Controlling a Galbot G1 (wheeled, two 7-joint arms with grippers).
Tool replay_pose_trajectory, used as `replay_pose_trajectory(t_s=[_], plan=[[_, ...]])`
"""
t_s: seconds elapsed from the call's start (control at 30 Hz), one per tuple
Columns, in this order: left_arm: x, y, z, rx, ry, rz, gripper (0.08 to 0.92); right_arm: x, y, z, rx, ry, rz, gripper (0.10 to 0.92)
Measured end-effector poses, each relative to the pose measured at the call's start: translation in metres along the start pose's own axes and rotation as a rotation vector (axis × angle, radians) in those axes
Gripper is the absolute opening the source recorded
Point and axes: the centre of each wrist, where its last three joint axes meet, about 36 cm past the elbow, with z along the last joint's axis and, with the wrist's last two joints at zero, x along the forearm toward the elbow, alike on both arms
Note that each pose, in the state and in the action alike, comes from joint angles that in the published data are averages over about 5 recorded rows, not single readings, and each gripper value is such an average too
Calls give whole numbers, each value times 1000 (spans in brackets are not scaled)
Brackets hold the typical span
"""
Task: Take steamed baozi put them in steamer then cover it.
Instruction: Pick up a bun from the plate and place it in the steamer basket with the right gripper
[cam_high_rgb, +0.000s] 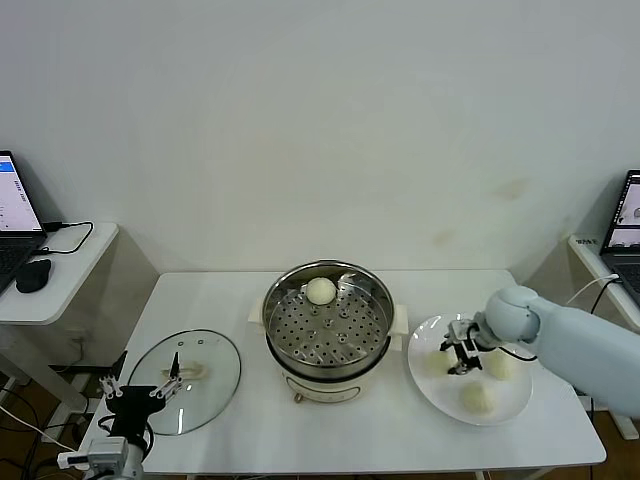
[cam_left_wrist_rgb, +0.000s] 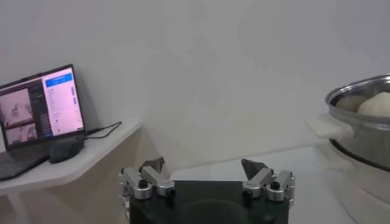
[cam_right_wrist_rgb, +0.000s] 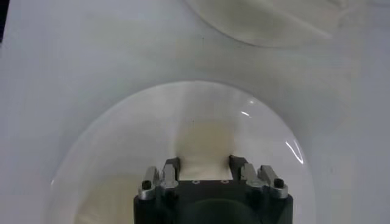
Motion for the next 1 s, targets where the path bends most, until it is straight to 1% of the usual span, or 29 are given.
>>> replay_pose_trajectory(t_s=[0.17, 0.3, 0.47, 0.57, 0.77, 1.0], plan=[[-2, -3, -3, 0, -6, 11, 823, 46, -12, -3, -32, -25, 53, 527], [-4, -5, -6, -1, -11, 21, 823, 84, -23, -15, -47, -54, 104, 532], [-4, -4, -9, -3, -18, 25, 823, 129, -37, -43, -53, -101, 163, 538], [-5, -3, -10, -3, -21, 23, 823, 146, -46, -68, -49, -133, 182, 542], [-6, 0, -11, -1, -24, 15, 823, 156, -61, -126, -40, -191, 178, 543], [-8, 3, -10, -1, -23, 1, 823, 136, -75, -188, -35, -216, 130, 543]])
